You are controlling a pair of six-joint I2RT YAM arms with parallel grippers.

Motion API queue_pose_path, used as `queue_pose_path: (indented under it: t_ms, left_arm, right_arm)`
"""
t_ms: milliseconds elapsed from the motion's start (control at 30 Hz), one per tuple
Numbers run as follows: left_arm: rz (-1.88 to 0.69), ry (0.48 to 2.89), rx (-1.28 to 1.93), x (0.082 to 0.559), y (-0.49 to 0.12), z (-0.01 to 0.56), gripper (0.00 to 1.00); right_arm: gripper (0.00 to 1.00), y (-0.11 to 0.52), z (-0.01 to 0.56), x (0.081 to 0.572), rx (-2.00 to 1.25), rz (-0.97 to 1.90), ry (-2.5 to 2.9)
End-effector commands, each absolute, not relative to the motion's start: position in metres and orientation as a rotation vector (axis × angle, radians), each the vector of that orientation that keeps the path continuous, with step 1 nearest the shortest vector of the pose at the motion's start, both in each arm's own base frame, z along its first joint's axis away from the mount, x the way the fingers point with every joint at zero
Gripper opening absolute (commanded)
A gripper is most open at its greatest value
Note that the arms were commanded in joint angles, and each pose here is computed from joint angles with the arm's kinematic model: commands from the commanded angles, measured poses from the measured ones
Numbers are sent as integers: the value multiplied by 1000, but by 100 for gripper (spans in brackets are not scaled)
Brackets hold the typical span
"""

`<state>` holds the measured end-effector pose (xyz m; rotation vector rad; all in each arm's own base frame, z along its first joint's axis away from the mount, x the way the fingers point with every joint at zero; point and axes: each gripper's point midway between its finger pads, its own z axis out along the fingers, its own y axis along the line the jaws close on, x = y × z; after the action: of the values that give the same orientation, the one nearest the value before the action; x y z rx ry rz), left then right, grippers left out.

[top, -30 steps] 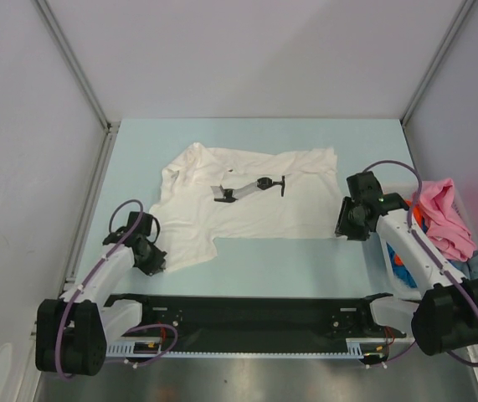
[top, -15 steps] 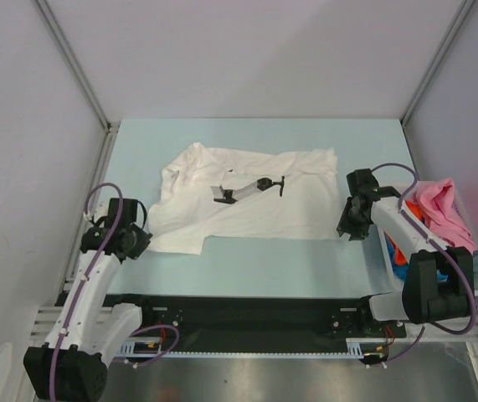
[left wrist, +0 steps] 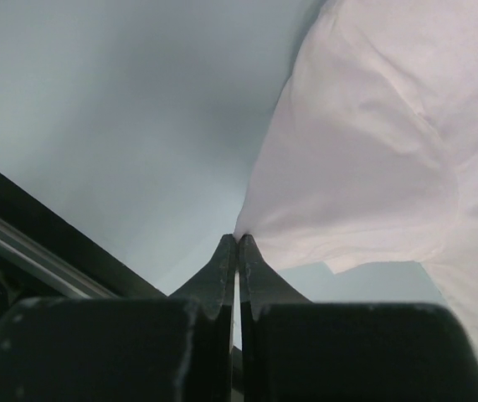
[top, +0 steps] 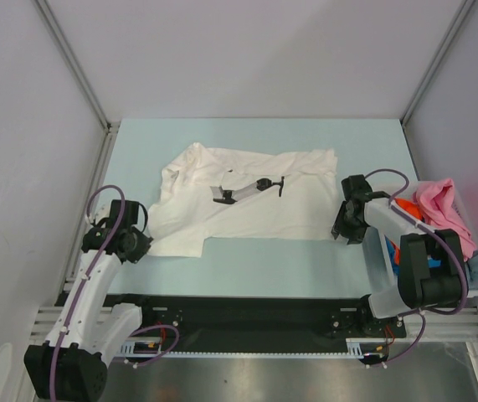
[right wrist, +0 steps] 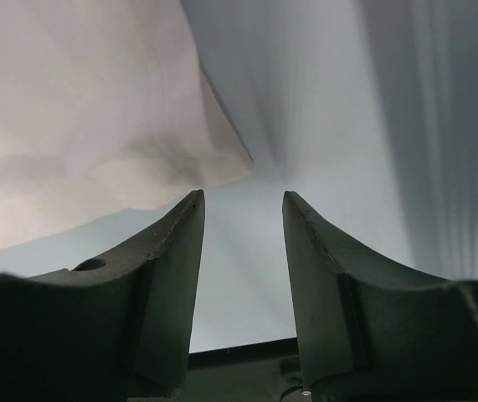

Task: Fold and stack the t-shirts
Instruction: Flatten the tshirt out

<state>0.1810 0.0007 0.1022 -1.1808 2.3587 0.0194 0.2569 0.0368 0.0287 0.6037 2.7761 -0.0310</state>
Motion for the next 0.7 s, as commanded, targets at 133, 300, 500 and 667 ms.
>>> queue_pose_path:
  t_ms: [133,300,500,667]
  left_arm:
    - [47,2369,-1142,180,5,102,0]
    - [44,2377,-1124,180,3,101,0]
    - [36,2377,-1106,180,1,103,1]
    - [29,2377,-1090,180,-1,104,0]
  right_arm:
    - [47,36,23,270,646,-17,2706]
    - [47,31,20,269,677,-47,2688]
    - [46,28,4,267,699,-72,2697]
    - [40,27,2,273,697,-65,2664]
